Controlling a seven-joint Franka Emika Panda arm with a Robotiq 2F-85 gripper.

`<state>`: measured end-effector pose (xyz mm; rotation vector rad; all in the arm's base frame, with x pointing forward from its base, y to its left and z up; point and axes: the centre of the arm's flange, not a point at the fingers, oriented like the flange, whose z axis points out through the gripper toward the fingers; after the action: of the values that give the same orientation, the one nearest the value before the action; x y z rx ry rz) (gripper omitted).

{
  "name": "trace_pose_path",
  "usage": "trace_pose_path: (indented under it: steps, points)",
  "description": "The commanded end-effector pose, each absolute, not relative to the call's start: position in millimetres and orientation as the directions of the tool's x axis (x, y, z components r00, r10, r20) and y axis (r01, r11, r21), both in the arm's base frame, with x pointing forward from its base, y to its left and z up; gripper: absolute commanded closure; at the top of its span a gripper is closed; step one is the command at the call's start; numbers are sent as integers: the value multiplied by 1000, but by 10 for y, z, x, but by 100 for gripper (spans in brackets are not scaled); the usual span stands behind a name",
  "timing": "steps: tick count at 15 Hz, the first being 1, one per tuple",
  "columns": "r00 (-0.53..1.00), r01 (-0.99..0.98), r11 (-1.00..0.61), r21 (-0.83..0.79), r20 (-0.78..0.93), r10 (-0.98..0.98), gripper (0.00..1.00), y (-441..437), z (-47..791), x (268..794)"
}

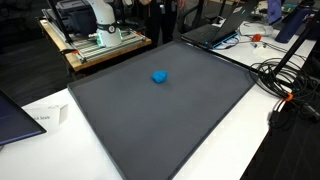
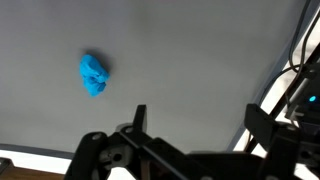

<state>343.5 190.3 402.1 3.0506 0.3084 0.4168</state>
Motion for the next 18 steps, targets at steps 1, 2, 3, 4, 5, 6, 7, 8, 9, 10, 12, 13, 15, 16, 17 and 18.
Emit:
trace_pose_path:
  steps: [1, 2, 3, 4, 5, 6, 7, 8, 9, 10, 12, 13, 15, 16, 17, 18]
  points:
    - [937, 230, -971, 69, 253, 240, 0, 1862, 3818, 3597]
    - [937, 240, -969, 62, 244, 248, 0, 1839, 3753, 3626]
    - [940, 234, -970, 66, 241, 243, 0, 1804, 3677, 3670]
    - [941, 239, -969, 61, 233, 246, 0, 1752, 3583, 3717]
    - [941, 246, -968, 50, 228, 251, 0, 1701, 3502, 3758]
    - [940, 251, -967, 47, 227, 255, 0, 1648, 3423, 3800]
    - [939, 261, -965, 35, 222, 262, 0, 1586, 3348, 3835]
    - [937, 269, -963, 32, 220, 270, 0, 1522, 3274, 3869]
    - [934, 279, -960, 34, 222, 280, 0, 1448, 3198, 3900]
    - [934, 282, -959, 30, 222, 281, 0, 1379, 3135, 3932]
    - [932, 285, -958, 28, 226, 284, 0, 1230, 3000, 3995]
    - [931, 283, -958, 37, 231, 284, 0, 1169, 2951, 4032]
    - [928, 290, -957, 30, 238, 288, 0, 1044, 2866, 4084]
    - [928, 291, -956, 19, 239, 288, 0, 980, 2822, 4111]
    - [927, 294, -956, 15, 238, 289, 0, 921, 2776, 4133]
    - [925, 300, -954, 13, 239, 295, 0, 867, 2730, 4150]
